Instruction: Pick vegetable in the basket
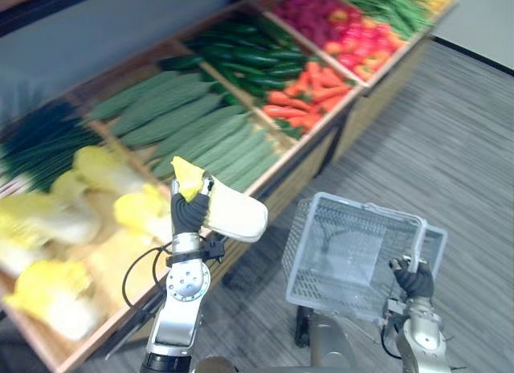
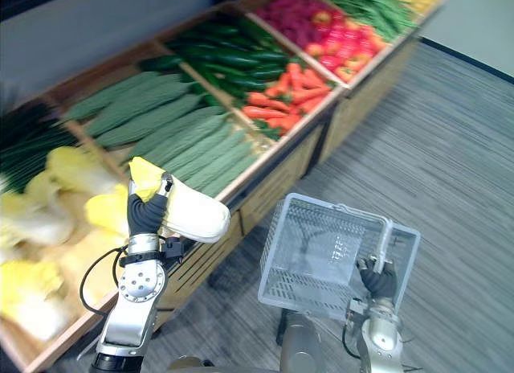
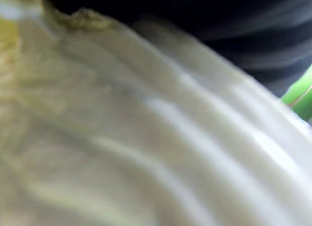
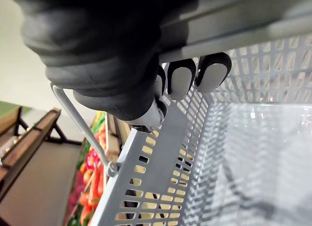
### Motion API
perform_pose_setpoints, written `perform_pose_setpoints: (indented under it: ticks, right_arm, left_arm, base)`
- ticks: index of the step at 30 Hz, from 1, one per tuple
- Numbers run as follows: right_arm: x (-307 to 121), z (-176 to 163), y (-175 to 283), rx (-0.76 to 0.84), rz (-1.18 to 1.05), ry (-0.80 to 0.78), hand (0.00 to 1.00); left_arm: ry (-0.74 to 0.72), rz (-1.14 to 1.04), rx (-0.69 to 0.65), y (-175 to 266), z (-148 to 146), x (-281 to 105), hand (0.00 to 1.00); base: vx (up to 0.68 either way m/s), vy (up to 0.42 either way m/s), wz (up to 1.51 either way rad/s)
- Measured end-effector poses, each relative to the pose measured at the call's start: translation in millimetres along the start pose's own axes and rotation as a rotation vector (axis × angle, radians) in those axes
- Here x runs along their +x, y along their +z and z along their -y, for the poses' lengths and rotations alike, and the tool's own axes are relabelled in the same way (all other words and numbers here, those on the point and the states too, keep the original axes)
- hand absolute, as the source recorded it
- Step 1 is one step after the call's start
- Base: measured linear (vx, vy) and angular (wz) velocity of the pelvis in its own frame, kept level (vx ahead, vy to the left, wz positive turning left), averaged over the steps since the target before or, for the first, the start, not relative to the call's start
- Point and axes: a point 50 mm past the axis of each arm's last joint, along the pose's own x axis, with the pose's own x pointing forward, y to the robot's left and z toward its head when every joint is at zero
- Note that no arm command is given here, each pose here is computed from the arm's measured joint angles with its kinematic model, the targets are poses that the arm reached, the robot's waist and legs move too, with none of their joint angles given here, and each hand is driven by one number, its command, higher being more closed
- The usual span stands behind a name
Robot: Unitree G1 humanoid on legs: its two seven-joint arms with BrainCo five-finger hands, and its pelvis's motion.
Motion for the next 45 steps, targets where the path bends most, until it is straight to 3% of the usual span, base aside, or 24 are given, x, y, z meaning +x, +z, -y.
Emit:
perform_pose_setpoints:
  ticks: [7, 11, 15, 24, 35, 36, 41, 45]
  right_arm:
    - [16.2, 1.3, 19.3, -0.057, 0.083, 0.098, 1.0]
    - [20.5, -21.3, 20.6, 0.094, 0.058, 0.196, 1.0]
    - [22.3, -38.5, 17.4, 0.138, 0.025, 0.276, 1.0]
    - [-0.2, -83.2, 11.4, 0.253, -0.05, 0.579, 1.0]
    - [-4.2, -114.0, 30.2, 0.393, -0.042, 0.751, 1.0]
    - [-4.6, -115.9, 31.5, 0.421, -0.048, 0.759, 1.0]
    - [-8.9, -120.9, 31.6, 0.549, -0.107, 0.787, 1.0]
    - [-31.4, -144.4, 51.6, 0.672, -0.113, 0.959, 1.0]
  left_arm:
    - [-0.225, -0.016, -0.01, -6.3, 43.3, -1.1, 1.0]
    - [-0.253, -0.03, 0.035, -13.6, 44.5, -8.3, 1.0]
    - [-0.271, -0.037, 0.08, -18.4, 47.6, -10.9, 1.0]
    - [-0.413, 0.012, 0.334, -30.5, 64.1, -3.0, 1.0]
    - [-0.652, 0.09, 0.582, -43.5, 95.8, -18.6, 1.0]
    - [-0.677, 0.079, 0.607, -48.5, 97.1, -21.6, 0.0]
    - [-0.691, 0.082, 0.698, -55.5, 96.4, -20.3, 0.0]
    - [-0.729, 0.082, 0.768, -62.3, 99.6, -19.2, 0.0]
  base:
    - [0.25, -0.076, -1.28]
    - [0.18, 0.152, -1.2]
    - [0.11, 0.313, -1.36]
    - [0.07, 0.184, -0.51]
    - [0.04, 0.023, -0.13]
    - [0.0, 0.016, 0.03]
    - [-0.01, 0.01, 0.13]
    - [0.0, 0.0, 0.04]
